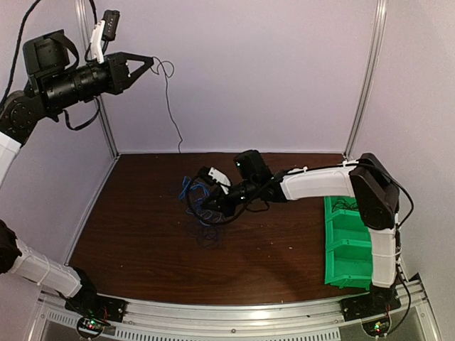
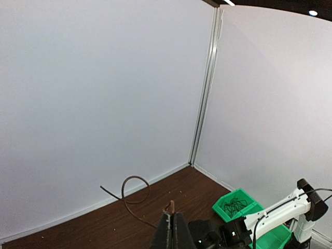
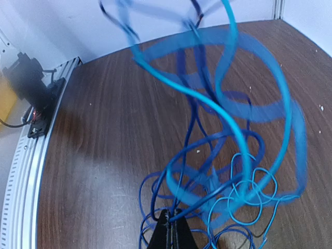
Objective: Untangle the cables
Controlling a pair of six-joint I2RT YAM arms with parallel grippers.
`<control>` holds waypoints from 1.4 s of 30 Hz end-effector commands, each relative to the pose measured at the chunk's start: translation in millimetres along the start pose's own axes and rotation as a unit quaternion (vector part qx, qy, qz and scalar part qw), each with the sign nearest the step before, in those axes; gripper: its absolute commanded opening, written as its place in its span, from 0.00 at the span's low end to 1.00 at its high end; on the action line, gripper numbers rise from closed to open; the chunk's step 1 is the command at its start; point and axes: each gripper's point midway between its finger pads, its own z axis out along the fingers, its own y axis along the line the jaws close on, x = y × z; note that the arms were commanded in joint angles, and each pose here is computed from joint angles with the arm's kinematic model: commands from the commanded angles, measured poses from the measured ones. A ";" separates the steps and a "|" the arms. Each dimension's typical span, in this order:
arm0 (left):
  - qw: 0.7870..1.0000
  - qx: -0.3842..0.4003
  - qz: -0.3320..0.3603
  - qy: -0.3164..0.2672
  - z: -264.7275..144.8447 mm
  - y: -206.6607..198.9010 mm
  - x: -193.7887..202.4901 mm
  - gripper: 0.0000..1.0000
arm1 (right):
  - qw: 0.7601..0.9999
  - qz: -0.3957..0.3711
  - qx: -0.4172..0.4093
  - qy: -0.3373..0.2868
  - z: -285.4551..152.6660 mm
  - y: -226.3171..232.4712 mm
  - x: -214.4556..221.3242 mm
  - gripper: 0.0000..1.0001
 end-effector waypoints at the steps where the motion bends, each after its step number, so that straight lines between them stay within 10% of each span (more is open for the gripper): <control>1: 0.997 -0.029 0.026 -0.061 -21.1 2.7 -52.8 0.00 | 0.999 0.002 0.030 0.020 4.5 -12.3 28.2 0.00; 19: 0.986 -0.015 0.017 -0.167 -62.5 -10.6 -130.4 0.00 | 0.994 0.045 0.037 0.088 -5.8 -37.4 83.3 0.00; 28: 0.995 0.025 0.003 -0.097 -23.6 -16.3 -72.6 0.00 | 0.996 -0.090 0.001 -0.016 -81.6 21.4 -51.8 0.47; 42: 0.997 0.050 -0.013 -0.061 -5.1 -20.2 -37.9 0.00 | 0.993 -0.118 -0.015 -0.015 -74.6 44.5 -71.6 0.55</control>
